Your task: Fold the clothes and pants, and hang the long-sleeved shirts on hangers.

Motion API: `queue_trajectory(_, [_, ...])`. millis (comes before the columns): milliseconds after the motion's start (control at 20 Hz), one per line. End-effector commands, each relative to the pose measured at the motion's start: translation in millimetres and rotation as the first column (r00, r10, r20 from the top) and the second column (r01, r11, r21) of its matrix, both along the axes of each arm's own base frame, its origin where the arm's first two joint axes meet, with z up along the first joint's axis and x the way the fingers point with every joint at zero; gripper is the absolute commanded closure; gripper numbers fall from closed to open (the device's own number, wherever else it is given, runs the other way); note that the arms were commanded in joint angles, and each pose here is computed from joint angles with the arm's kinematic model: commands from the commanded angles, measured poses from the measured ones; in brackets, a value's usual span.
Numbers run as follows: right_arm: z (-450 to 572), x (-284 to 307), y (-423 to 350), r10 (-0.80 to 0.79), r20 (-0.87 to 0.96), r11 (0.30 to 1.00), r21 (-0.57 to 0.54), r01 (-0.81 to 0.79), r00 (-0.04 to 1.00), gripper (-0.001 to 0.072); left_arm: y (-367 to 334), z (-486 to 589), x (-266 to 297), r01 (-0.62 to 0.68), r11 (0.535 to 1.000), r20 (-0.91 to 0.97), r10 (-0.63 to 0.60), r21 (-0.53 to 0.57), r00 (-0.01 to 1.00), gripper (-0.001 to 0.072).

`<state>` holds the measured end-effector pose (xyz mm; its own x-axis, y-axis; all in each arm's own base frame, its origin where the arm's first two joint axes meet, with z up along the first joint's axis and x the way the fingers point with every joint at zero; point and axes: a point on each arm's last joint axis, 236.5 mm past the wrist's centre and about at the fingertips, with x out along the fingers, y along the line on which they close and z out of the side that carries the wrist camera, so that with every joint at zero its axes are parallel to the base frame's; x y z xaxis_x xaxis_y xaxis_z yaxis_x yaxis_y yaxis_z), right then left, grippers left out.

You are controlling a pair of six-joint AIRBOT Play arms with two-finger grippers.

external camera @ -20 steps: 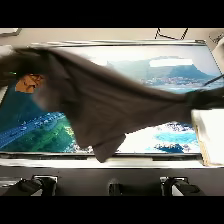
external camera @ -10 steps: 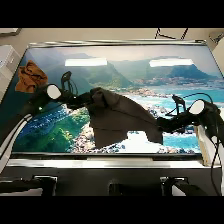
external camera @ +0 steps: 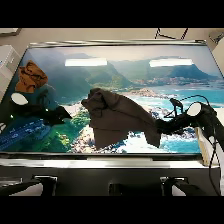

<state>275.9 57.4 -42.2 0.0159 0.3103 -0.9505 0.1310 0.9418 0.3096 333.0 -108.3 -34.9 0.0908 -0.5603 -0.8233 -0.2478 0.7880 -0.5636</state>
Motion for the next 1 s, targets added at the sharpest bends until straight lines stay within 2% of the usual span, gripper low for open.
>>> queue_trajectory(0, [-0.2, -0.6, 0.7, -0.001, -0.003, 1.000, 0.004, 0.001, 1.000, 0.0677, -28.8, -31.8, -5.8, -0.160, 0.970, 0.012, 0.165, -0.182, 0.986, 0.0168])
queue_trajectory(100, [-0.1, -0.4, 0.8, -0.001, -0.002, 1.000, 0.004, 0.001, 1.000, 0.0677, -42.8, -43.4, -4.7, -0.203, 0.952, 0.018, 0.212, -0.230, 0.977, 0.0170])
queue_trajectory(350, [0.0, -0.4, 1.2, -0.002, -0.003, 1.000, 0.006, 0.002, 1.000, 0.0677, -74.0, -56.2, 1.5, -0.200, 0.939, 0.022, 0.214, -0.279, 0.976, 0.0196])
queue_trajectory(550, [1.0, -0.7, 4.1, -0.008, -0.006, 1.000, 0.019, 0.008, 1.000, 0.0676, -85.1, -60.7, 10.6, -0.237, 0.931, 0.030, 0.255, -0.278, 0.966, 0.0197])
queue_trajectory(750, [1.0, -0.8, 4.2, -0.008, -0.007, 1.000, 0.019, 0.008, 1.000, 0.0676, -94.3, -69.4, 8.2, -0.232, 0.938, 0.032, 0.248, -0.257, 0.968, 0.0237])
queue_trajectory(850, [1.0, -1.0, 4.2, -0.008, -0.007, 1.000, 0.019, 0.008, 1.000, 0.0676, -96.2, -71.5, 8.7, -0.235, 0.940, 0.036, 0.251, -0.247, 0.967, 0.0469])
queue_trajectory(950, [1.1, -2.3, 4.4, -0.006, -0.013, 1.000, 0.020, 0.006, 1.000, 0.0676, -95.4, -72.1, 10.5, -0.241, 0.940, 0.042, 0.258, -0.243, 0.965, 0.0598])
